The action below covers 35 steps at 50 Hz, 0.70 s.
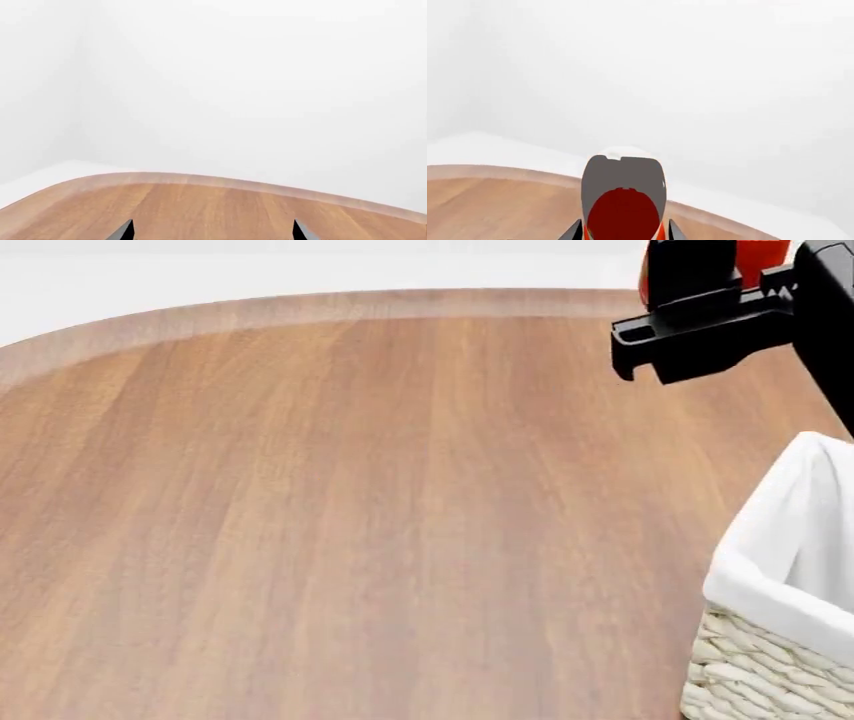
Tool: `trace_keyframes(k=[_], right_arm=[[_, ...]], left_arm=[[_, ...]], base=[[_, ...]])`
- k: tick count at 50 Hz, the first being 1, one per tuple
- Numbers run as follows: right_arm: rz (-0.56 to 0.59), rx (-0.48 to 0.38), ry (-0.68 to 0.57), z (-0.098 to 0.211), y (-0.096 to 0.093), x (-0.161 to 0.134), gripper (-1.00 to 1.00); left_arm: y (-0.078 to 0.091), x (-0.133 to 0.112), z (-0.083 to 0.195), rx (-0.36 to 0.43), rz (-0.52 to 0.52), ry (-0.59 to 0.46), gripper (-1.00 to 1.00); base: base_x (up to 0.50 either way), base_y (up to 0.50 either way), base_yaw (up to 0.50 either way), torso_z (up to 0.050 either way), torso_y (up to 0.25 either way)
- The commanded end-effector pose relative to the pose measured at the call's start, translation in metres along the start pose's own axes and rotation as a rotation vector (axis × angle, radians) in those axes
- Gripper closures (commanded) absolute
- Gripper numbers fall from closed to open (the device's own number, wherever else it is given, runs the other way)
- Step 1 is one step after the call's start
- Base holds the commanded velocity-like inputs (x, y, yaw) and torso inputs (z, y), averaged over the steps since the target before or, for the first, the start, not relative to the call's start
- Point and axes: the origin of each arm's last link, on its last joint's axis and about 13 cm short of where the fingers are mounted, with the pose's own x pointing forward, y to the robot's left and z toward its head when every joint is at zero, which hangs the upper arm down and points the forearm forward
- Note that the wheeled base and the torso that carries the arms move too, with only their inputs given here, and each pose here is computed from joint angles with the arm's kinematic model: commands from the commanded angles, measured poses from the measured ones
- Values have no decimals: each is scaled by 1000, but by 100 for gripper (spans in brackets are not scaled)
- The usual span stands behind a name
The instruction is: Pick up the ketchup, and put it in the basket.
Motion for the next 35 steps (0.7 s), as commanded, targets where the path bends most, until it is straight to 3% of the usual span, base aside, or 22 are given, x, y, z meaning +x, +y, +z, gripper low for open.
trace_keyframes(k=[1,35], right_arm=[[-115,14,53,6,-24,-2,100],[-245,43,244,-44,-55,19,100]], left_arm=[[1,1,-1,-3,-1,1,-100],[-2,1,-1,0,-5,3,-100]], base=[[0,0,0,0,0],[0,0,0,0,0]])
